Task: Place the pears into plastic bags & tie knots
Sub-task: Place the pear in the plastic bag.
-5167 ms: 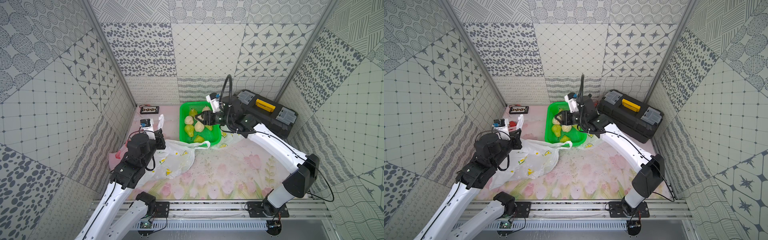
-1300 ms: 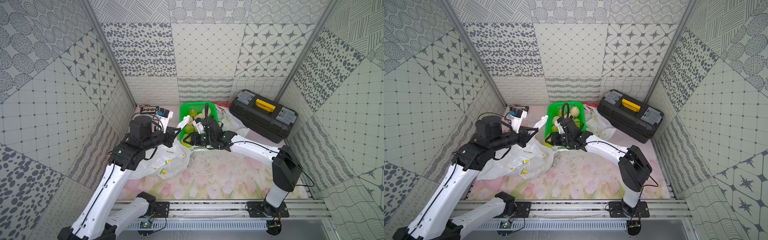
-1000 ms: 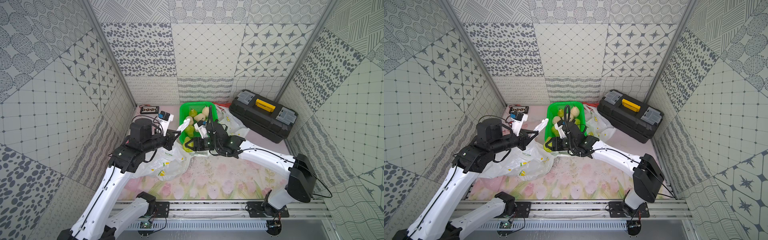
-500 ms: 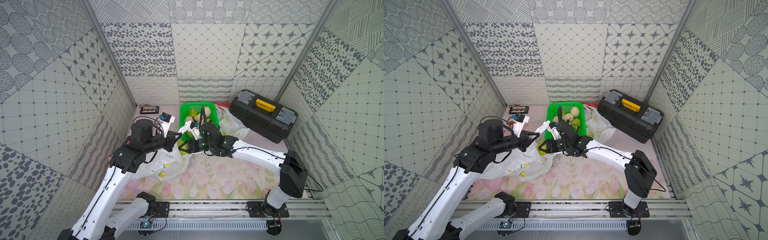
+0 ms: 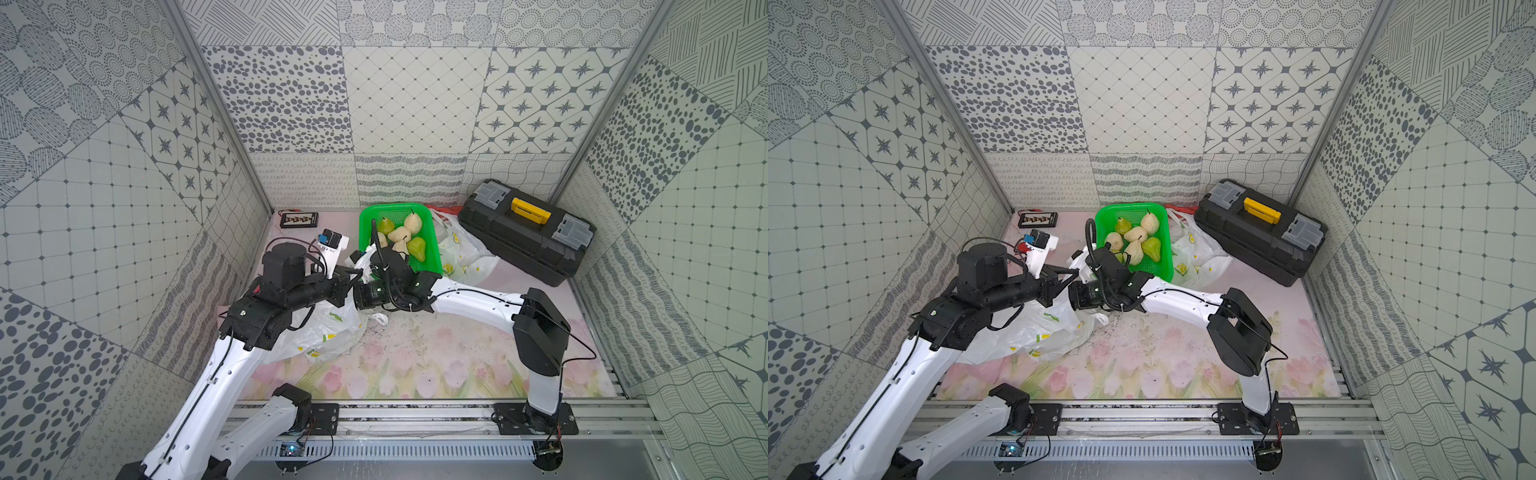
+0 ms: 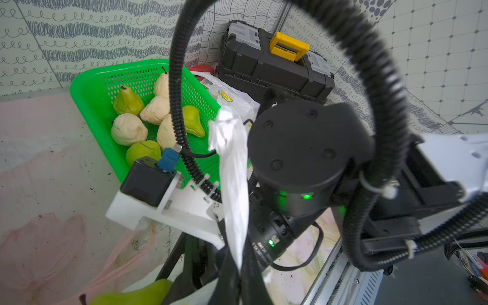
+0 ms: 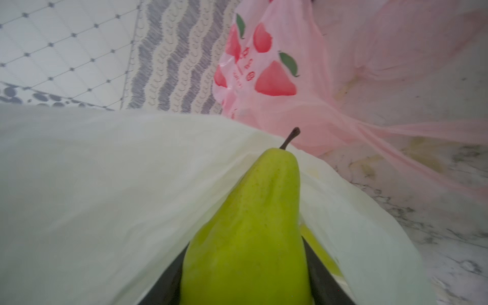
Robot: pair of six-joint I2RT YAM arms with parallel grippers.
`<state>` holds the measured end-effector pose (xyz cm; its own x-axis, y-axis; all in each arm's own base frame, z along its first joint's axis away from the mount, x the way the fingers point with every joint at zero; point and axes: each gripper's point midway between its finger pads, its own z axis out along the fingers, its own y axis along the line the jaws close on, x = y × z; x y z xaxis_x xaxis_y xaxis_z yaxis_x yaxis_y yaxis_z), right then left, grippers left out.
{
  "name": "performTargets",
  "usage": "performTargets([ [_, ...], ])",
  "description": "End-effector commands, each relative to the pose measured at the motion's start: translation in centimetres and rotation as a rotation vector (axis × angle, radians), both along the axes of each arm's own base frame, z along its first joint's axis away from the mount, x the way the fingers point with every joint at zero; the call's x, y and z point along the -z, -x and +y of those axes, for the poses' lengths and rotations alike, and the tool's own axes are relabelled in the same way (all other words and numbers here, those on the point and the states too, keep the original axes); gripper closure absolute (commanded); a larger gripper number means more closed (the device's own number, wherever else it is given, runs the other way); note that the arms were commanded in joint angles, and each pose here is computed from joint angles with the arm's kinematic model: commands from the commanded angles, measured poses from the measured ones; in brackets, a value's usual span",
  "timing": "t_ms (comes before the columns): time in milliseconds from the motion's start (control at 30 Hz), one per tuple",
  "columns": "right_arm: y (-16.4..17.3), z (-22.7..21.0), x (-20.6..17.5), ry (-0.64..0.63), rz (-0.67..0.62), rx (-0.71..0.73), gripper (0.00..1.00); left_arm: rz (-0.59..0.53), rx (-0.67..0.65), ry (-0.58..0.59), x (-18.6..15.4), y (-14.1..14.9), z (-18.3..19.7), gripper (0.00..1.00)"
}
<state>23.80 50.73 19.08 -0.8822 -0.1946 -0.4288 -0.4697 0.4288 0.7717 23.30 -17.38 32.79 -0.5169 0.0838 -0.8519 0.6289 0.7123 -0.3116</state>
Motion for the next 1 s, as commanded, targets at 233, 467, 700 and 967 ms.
performTargets([
  [233,-2.0,-0.2,1.4,0.06,-0.087,0.125,0.41,-0.109,-0.012,0.044,-1.7,-0.4,0.1,1.0],
  [467,1.0,-1.7,-3.3,-0.037,-0.086,-0.074,0.18,-0.124,-0.042,-0.003,-1.0,0.2,1.2,1.0],
  [700,-2.2,-6.5,-6.6,-0.081,-0.102,0.026,0.2,-0.119,-0.058,-0.008,-0.5,0.2,1.5,1.0],
  [967,-14.9,-15.5,1.5,0.318,-0.137,0.578,0.28,-0.074,-0.047,0.018,-0.2,-0.2,0.9,1.0],
])
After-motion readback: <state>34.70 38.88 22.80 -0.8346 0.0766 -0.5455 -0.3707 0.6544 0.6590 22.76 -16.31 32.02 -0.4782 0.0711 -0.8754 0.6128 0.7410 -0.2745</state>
